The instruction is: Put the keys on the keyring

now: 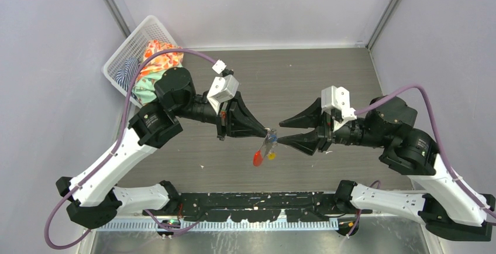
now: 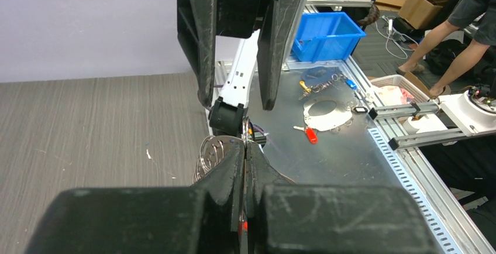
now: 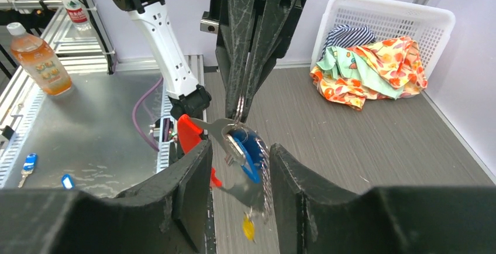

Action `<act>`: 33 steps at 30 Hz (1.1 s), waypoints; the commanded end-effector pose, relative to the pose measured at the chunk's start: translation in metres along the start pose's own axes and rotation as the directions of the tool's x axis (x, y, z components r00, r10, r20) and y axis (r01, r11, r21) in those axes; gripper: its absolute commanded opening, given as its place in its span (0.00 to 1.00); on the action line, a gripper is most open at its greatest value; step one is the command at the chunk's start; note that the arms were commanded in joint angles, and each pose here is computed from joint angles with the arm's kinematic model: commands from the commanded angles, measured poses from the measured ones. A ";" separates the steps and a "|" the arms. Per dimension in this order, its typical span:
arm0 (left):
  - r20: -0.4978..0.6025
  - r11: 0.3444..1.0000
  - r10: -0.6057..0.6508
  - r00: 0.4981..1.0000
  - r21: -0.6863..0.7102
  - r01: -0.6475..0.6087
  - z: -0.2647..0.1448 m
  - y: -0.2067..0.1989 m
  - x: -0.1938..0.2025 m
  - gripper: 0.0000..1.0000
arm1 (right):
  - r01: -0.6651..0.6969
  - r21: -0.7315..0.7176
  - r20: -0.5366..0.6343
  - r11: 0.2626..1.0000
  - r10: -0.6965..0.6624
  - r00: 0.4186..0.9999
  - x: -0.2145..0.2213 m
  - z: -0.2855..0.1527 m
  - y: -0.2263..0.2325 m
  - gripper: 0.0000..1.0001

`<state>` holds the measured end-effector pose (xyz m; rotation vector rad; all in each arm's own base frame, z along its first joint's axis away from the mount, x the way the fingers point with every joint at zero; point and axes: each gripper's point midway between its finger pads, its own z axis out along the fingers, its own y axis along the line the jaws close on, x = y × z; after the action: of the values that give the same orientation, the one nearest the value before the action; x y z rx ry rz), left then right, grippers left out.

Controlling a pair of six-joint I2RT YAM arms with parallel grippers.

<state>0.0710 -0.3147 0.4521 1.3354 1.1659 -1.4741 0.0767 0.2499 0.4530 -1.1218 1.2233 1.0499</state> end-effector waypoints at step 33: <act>-0.007 0.983 0.109 0.994 -0.145 -0.109 -0.013 0.027 0.015 0.19 | -0.102 0.070 -0.182 0.992 0.113 0.977 0.014 0.021 -0.018 0.01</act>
<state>0.0847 -0.3137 0.4361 1.3143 1.1779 -1.3886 0.0900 0.2724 0.4451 -1.1544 1.3494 1.0566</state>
